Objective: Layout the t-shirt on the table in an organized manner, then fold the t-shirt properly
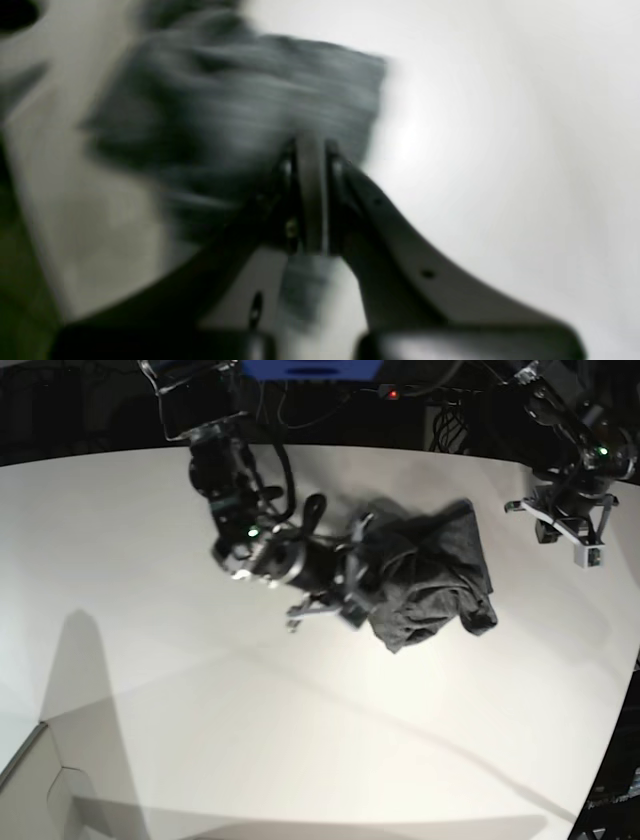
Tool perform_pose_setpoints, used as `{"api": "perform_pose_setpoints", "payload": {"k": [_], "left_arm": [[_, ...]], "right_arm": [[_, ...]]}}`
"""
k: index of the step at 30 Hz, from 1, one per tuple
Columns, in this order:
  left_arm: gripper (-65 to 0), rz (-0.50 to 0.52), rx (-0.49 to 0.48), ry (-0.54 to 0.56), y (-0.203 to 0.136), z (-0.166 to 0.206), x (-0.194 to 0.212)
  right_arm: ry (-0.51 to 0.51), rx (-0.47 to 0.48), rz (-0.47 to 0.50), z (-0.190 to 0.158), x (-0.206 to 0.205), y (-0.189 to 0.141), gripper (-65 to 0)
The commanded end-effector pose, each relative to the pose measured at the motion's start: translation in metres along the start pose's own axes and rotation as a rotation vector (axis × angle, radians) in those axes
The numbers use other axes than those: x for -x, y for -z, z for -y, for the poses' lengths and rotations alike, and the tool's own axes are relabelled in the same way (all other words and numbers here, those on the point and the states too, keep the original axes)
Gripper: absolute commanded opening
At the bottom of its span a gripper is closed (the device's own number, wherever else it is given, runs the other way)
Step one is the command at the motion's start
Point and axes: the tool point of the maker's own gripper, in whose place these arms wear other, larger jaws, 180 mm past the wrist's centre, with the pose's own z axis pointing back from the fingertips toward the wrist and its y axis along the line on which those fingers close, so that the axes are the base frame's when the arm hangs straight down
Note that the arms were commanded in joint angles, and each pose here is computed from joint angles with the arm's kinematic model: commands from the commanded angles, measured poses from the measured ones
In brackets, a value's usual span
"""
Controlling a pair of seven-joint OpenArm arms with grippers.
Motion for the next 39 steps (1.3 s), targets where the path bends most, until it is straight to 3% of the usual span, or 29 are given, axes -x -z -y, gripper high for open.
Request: {"api": "perform_pose_setpoints", "payload": {"k": [1, 7, 11, 15, 20, 26, 35, 39], "left_arm": [[-65.0, 0.046, -0.007, 0.012, -0.004, -0.003, -0.014], [-65.0, 0.033, -0.056, -0.020, -0.012, -0.022, -0.003], [-65.0, 0.039, -0.102, -0.048, -0.019, -0.039, -0.001], [-65.0, 0.040, -0.130, -0.028, -0.024, -0.054, -0.005], [-64.7, 0.045, -0.148, -0.037, -0.028, -0.059, -0.005], [-64.6, 0.055, -0.140, -0.040, -0.029, -0.057, -0.006], [-64.5, 0.169, 0.037, -0.037, -0.058, -0.010, -0.054], [-60.7, 0.190, 0.118, -0.088, -0.053, 0.014, -0.059]], "right_arm": [[-0.039, -0.030, 0.059, -0.009, -0.020, 0.001, -65.0], [-0.220, -0.207, 0.068, -0.082, -0.028, 0.000, -65.0], [-0.270, -0.244, 0.064, -0.096, -0.025, -0.005, -65.0], [-0.244, -0.179, 0.065, -0.070, -0.028, -0.008, -65.0], [-0.123, -0.046, 0.119, -0.024, -0.046, -0.010, -65.0], [-0.084, -0.080, 0.092, -0.032, -0.036, 0.004, -65.0], [-0.068, -0.106, 0.049, -0.039, -0.020, 0.011, -65.0], [-0.092, -0.055, 0.004, -0.014, 0.000, -0.004, -65.0]]}}
